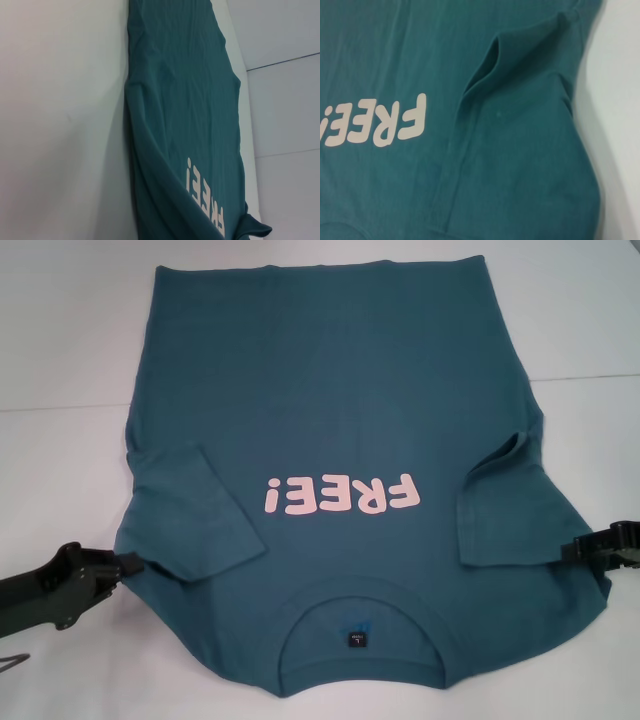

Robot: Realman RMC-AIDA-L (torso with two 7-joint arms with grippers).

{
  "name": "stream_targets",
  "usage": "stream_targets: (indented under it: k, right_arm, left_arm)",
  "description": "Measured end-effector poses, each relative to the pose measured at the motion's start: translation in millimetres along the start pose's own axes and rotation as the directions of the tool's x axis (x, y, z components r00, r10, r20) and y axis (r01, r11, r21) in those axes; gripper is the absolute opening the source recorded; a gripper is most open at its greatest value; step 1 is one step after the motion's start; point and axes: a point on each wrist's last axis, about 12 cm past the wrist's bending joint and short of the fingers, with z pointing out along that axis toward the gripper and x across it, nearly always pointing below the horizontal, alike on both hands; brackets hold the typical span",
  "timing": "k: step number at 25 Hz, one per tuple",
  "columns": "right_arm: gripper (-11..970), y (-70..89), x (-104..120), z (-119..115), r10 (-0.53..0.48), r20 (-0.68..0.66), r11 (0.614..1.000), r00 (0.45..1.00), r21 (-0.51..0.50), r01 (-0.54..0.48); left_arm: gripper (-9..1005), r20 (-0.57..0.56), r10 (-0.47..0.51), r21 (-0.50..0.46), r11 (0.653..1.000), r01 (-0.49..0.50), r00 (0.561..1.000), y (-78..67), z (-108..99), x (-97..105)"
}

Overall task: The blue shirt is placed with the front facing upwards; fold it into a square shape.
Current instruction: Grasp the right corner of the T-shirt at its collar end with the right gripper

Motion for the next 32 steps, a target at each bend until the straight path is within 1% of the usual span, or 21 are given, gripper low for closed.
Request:
stream_targets:
  k: [6,12,14,18,23,28,32]
  right_arm:
    - [662,0.1,0.4,0.2,-0.004,-0.006,1.000,1.000,0.003,0.004]
    - [659,6.9,-1.9,5.9,-0.024,-0.015,1.000,1.000,0.000,0.024]
    - [657,11.8,-4.2,9.1,-0.033,-0.015,0.999,0.999,-0.008,0.033]
    - [655,15.1,-6.8,10.4,-0.041,-0.013,0.999,0.999,-0.011,0.041]
    - [652,15.2,-7.3,10.2,-0.034,-0.024,0.999,0.999,0.002,0.034]
    - [649,17.3,-9.6,9.4,-0.057,-0.044,0.998,0.997,0.016,0.057]
    - [498,19.4,-10.7,10.5,-0.067,-0.052,0.997,0.996,0.019,0.068]
  left_arm:
    - [45,0.000,0.002,-0.001,1.000,-0.002,1.000,-1.4,1.9,-1.0]
    - [46,0.000,0.001,-0.001,1.000,-0.001,1.000,-1.4,2.1,-0.9]
    - [46,0.002,0.000,-0.001,1.000,0.000,1.000,-1.1,1.8,-0.8]
    - [46,0.001,0.000,-0.001,1.000,0.000,1.000,-0.9,1.7,-0.6]
    - [45,0.004,-0.004,-0.001,1.000,0.004,1.000,0.1,0.7,-0.1]
    - [45,0.004,-0.006,0.001,1.000,0.006,1.000,0.2,0.2,0.1]
    - [45,0.003,-0.005,0.003,1.000,0.005,1.000,-0.1,0.3,0.1]
